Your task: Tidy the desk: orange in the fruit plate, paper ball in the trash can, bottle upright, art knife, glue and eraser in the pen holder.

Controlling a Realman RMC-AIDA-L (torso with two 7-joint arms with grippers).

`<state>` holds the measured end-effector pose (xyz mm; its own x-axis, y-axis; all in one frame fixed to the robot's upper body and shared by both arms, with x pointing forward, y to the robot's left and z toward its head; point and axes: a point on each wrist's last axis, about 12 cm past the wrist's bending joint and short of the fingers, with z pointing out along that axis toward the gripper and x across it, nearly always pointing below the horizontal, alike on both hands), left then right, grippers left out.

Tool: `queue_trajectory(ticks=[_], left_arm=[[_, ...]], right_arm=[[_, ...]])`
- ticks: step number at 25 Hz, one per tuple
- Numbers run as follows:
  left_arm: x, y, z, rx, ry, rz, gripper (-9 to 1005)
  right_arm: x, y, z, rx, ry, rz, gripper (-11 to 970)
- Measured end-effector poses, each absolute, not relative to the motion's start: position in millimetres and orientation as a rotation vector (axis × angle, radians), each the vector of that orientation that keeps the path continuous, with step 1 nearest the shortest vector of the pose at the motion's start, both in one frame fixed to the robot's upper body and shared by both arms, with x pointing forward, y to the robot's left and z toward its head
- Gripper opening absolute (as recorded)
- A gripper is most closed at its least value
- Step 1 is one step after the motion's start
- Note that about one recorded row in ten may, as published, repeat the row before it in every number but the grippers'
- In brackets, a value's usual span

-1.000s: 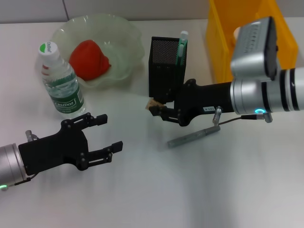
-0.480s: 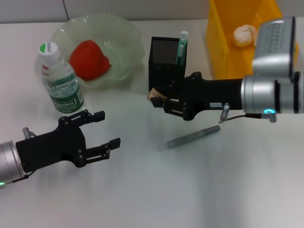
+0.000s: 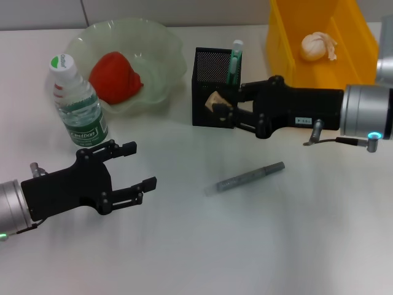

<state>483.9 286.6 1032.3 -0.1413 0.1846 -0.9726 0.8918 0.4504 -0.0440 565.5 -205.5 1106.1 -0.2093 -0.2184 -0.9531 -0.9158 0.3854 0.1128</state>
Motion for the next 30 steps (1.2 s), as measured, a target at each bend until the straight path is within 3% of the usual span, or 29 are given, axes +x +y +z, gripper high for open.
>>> queue_trajectory(ticks=[14,20,30], left_arm=[[489.6,283.2,1034.0,0.991,1.612,-0.809,800],[488.8,283.0,1034.0,0.999,1.611,-0.816,799],[487.0,284.6,1037.0,0.992,1.590,-0.825,800]], right_arm=[[589.2,-217.0,1123.3,-0.896,1.644,0.854,257],[606.6,-204.0,1116.8,-0.873,1.698,0.836,258],[608.1,-209.8,1122.0,-0.880,1.670,0.797,259]])
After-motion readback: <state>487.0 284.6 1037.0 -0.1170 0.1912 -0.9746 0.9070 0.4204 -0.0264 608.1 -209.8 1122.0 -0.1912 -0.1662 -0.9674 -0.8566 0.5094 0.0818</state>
